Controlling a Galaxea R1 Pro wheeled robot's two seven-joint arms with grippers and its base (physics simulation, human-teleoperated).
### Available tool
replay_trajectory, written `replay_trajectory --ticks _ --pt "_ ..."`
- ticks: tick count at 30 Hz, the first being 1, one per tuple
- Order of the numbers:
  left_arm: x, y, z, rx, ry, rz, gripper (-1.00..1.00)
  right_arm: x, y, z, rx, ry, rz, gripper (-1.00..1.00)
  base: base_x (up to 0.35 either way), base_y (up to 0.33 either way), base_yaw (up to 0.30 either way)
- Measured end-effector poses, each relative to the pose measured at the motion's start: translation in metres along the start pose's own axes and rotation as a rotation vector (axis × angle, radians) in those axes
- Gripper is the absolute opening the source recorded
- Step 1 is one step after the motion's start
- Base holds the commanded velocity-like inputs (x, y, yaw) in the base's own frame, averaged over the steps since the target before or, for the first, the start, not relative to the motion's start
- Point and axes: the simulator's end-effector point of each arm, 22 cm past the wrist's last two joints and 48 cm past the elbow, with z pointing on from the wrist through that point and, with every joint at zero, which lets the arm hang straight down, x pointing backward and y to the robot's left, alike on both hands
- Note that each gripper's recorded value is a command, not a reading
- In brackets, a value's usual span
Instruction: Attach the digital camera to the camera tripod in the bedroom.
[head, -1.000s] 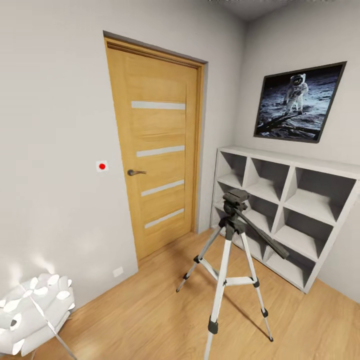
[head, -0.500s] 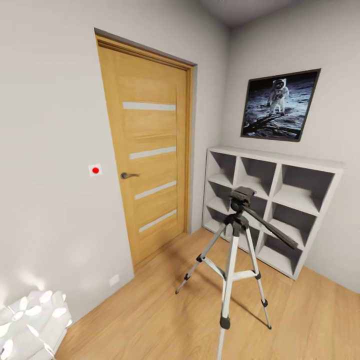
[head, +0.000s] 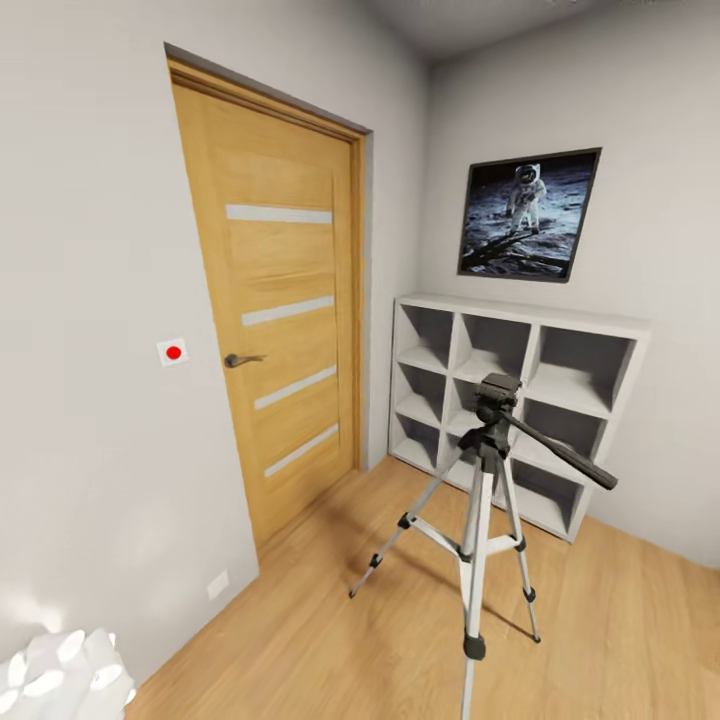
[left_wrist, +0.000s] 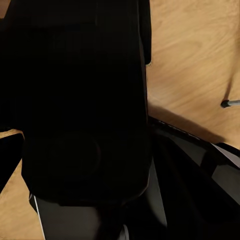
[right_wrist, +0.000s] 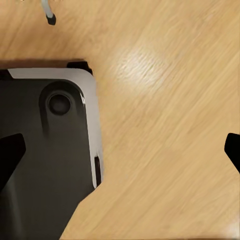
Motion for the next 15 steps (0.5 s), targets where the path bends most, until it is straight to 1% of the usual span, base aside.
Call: replay_trajectory --ticks 6,12,15 --pt "-0.001 -0.0005 -0.0003 0.001 -0.003 0.001 -1.0 -0.001 0.0002 -0.0001 0.0 -0.003 0.0 1.0 0.114 0.345 -0.24" --pt "-0.0022 -0.0008 -0.0006 0.002 -0.006 0.002 -1.0 -0.0019 0.0 -0.0003 0.0 -0.005 0.0 1.0 0.165 0.33 -0.24" --pt "-0.0028 -0.001 -0.0008 0.002 -0.008 0.002 -1.0 -0.0024 0.0 -0.0004 0.0 -0.006 0.0 1.0 0.126 0.209 -0.24"
